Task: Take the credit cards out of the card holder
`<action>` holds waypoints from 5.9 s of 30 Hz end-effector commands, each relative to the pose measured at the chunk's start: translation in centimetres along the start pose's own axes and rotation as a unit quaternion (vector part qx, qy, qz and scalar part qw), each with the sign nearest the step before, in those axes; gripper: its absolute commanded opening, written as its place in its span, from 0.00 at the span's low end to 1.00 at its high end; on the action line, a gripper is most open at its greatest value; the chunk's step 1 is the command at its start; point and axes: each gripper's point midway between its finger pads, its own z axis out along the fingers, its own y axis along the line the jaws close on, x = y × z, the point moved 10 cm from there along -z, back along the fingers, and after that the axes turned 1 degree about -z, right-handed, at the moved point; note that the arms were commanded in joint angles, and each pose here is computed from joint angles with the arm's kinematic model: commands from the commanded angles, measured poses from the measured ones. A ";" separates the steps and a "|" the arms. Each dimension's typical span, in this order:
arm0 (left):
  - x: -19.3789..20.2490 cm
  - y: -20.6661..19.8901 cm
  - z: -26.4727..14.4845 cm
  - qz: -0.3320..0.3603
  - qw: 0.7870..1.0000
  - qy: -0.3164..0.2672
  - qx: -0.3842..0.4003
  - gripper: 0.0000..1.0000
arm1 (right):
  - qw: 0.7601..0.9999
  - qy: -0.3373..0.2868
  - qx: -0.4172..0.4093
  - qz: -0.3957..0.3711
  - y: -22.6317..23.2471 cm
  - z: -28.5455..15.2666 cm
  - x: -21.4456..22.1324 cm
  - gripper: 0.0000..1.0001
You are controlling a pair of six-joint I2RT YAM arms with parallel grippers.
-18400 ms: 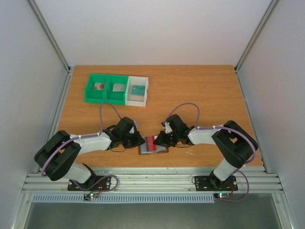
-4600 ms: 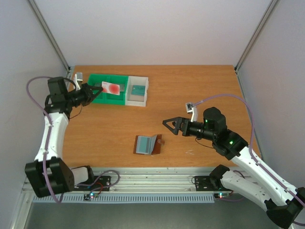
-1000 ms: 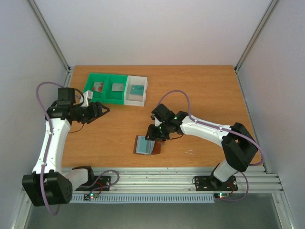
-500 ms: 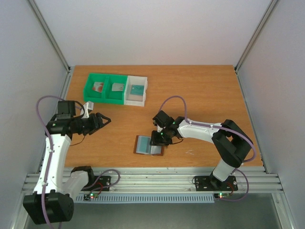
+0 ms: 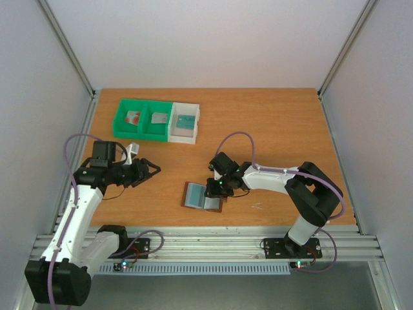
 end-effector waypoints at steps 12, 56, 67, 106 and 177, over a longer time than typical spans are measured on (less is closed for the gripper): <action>1.5 0.3 10.6 -0.005 0.997 0.050 0.057 0.52 | 0.999 -0.025 -0.028 -0.031 -1.9 1.5 0.5 0.08; 3.7 -0.4 17.7 0.019 0.993 0.108 0.045 0.29 | 0.998 -0.043 -0.032 -0.029 -2.0 -0.1 0.6 0.08; 4.2 -1.2 17.9 0.023 0.991 0.118 0.051 0.33 | 0.998 -0.053 -0.024 -0.028 -1.4 -2.5 1.0 0.16; 6.4 -2.2 21.3 0.035 0.992 0.118 -0.011 0.44 | 0.998 -0.052 0.022 -0.024 -2.0 -5.0 2.6 0.10; 7.3 0.1 22.1 0.003 0.994 0.108 -0.017 0.32 | 0.996 -0.028 0.089 0.009 -4.7 -2.0 3.1 0.03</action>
